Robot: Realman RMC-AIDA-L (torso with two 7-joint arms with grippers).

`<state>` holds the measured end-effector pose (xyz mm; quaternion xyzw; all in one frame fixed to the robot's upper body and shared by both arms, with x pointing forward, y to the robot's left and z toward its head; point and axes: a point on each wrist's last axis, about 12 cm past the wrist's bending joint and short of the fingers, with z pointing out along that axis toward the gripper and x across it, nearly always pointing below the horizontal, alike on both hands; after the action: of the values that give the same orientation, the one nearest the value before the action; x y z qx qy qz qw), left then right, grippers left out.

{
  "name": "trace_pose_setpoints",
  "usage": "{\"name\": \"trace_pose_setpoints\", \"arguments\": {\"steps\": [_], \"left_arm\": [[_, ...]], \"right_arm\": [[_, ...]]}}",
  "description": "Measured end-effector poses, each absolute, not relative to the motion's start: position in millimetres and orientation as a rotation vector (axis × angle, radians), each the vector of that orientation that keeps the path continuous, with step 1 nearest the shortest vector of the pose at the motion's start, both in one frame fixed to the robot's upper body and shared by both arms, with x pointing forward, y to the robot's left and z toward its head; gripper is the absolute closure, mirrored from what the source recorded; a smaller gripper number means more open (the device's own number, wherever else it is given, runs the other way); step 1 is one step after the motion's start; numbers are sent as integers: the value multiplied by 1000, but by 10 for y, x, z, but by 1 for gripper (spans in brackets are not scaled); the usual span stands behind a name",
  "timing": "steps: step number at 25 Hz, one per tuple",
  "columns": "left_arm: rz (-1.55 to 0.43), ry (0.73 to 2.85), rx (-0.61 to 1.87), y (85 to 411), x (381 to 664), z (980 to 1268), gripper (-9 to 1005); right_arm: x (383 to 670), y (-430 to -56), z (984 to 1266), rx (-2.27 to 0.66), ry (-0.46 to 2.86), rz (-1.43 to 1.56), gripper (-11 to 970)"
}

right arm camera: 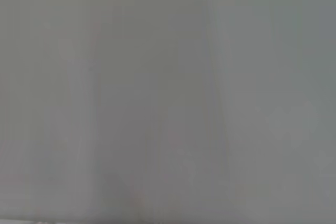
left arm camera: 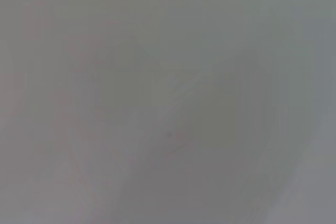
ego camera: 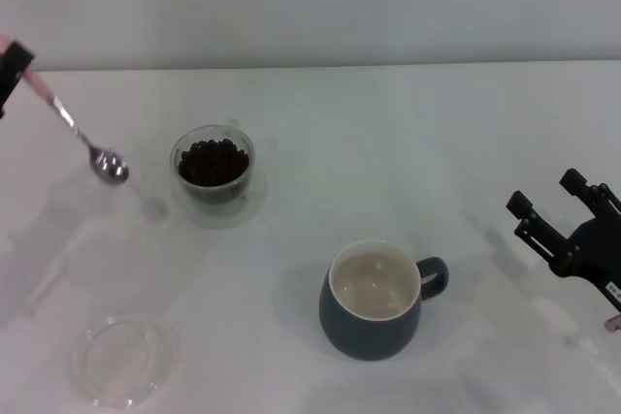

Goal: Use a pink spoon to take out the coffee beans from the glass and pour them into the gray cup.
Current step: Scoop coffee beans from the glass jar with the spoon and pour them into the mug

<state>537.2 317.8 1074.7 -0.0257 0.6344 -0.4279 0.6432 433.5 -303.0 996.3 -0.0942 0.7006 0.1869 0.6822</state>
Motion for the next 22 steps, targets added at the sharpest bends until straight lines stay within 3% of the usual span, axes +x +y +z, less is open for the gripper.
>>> {"name": "trace_pose_setpoints", "arguments": {"steps": [9,22], "left_arm": [[-932,1550,8,2908,5863,10872,859],[-960,1610,8,2609,6025,10846,860]], "right_arm": [[4381,-3020,9948,-178,1587,404,107],[4459,-3006,9983,-166,1570,406,107]]}}
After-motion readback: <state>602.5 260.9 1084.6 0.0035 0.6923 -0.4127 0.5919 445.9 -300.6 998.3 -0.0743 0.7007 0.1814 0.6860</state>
